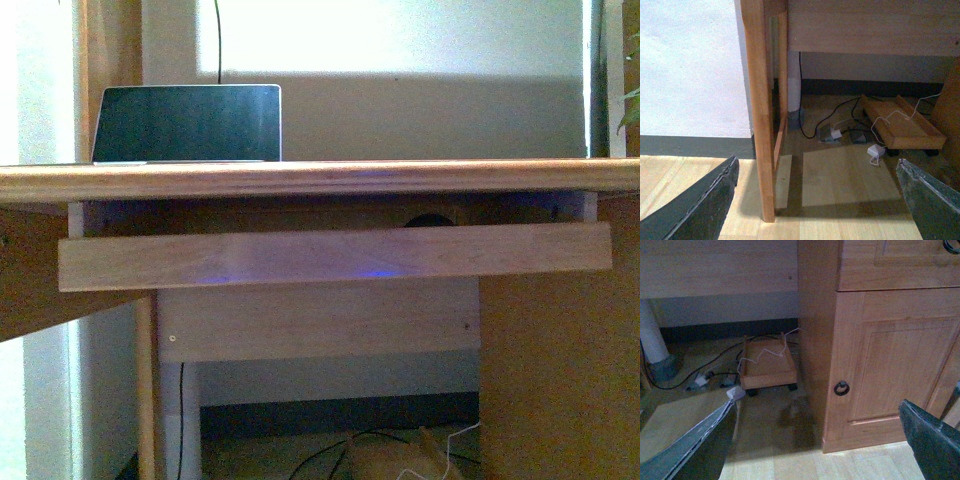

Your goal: Place mouse

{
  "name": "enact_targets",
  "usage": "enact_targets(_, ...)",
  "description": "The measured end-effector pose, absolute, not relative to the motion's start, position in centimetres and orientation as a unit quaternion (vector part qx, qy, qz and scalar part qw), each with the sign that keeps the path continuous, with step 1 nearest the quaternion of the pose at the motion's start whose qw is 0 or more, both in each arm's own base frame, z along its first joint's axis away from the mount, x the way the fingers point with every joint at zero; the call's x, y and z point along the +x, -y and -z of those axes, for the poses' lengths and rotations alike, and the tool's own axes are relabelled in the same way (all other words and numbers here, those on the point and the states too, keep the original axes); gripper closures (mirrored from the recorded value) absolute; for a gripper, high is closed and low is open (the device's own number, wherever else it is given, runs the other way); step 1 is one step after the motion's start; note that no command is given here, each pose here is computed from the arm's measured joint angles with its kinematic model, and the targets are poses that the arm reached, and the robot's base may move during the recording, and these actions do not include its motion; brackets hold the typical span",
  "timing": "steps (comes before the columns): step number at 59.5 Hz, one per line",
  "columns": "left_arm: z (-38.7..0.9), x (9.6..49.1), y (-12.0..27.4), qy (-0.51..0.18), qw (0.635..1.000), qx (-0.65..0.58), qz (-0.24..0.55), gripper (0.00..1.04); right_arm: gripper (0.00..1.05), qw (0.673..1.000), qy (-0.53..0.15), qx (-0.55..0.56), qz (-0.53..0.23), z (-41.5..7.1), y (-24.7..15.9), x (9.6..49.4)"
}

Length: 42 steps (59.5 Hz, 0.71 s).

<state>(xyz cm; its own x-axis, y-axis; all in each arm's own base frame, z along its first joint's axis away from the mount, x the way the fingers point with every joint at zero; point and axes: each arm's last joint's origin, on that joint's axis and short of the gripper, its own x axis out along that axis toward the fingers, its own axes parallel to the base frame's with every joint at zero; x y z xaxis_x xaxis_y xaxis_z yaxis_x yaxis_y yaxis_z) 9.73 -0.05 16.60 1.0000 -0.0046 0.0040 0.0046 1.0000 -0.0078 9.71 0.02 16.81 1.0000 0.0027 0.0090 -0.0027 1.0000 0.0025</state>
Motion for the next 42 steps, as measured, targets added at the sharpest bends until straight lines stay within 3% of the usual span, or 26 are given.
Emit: enact_targets(42,-16.6,9.73,0.05,0.002,1.0,-0.004,0.002,0.08,0.07,1.0,0.004,0.001,-0.002,-16.81,-0.03,9.71)
